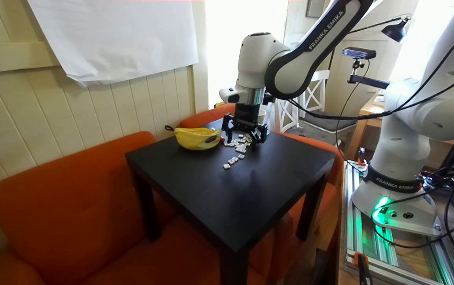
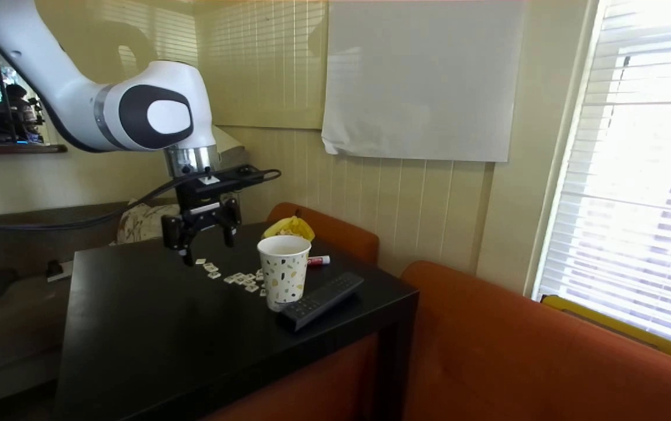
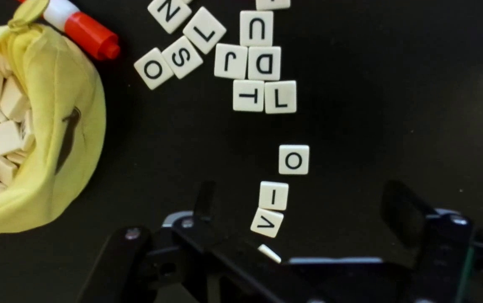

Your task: Put the small blocks inside the cup

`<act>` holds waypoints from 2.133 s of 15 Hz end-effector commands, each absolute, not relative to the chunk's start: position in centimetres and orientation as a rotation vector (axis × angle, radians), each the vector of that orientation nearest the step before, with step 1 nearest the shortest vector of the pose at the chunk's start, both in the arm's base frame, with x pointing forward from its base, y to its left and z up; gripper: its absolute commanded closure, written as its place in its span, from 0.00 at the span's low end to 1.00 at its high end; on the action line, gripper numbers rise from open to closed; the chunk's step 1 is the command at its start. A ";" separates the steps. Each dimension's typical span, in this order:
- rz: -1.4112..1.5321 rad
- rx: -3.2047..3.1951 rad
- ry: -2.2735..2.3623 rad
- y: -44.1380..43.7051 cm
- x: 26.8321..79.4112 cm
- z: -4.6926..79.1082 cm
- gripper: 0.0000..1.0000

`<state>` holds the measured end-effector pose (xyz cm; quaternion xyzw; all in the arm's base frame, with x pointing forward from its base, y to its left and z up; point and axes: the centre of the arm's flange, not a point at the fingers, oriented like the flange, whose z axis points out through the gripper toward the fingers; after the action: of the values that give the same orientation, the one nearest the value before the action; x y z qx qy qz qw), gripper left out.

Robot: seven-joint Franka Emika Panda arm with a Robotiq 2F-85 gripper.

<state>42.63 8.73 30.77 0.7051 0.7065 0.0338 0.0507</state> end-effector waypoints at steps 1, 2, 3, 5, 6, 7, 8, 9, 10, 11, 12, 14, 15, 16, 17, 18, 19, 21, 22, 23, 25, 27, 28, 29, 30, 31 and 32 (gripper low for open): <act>0.064 2.045 2.278 8.5 43.9 29.5 0.00; 0.055 2.033 2.292 8.4 43.9 29.3 0.00; 0.052 2.021 2.305 8.4 44.0 29.1 0.00; 0.039 2.015 2.321 8.1 44.2 28.8 0.00; 0.037 2.015 2.327 8.0 44.3 28.6 0.00; 0.033 2.018 2.331 7.9 44.3 28.3 0.00; 0.031 2.021 2.334 7.7 44.3 28.1 0.00; 0.029 2.026 2.337 7.7 44.3 27.9 0.00; 0.031 2.031 2.339 7.6 44.3 27.8 0.00; 0.031 2.036 2.342 7.6 44.2 27.6 0.03; 0.032 2.043 2.341 7.6 44.2 27.5 0.11; 0.038 2.059 2.336 7.6 44.2 27.3 0.18; 0.041 2.065 2.335 7.6 44.2 27.3 0.25; 0.042 2.071 2.333 7.6 44.2 27.2 0.28; 0.043 2.073 2.333 7.6 44.2 27.2 0.29; 0.045 2.075 2.330 7.6 44.3 27.3 0.37; 0.047 2.076 2.330 7.6 44.3 27.3 0.38; 0.052 2.076 2.325 7.6 44.5 27.5 0.47; 0.055 2.075 2.324 7.6 44.6 27.6 0.47; 0.057 2.075 2.320 7.6 44.7 27.7 0.51; 0.059 2.075 2.315 7.5 44.8 27.8 0.63; 0.059 2.075 2.314 7.4 44.8 27.8 0.71; 0.057 2.076 2.312 7.4 44.8 27.8 0.71; 0.057 2.077 2.313 7.4 44.8 27.7 0.67; 0.055 2.078 2.314 7.3 44.7 27.7 0.65; 0.053 2.079 2.313 7.3 44.7 27.7 0.59; 0.053 2.079 2.313 7.3 44.7 27.7 0.60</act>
<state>44.20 7.35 28.01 0.6716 0.7404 0.0172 0.0213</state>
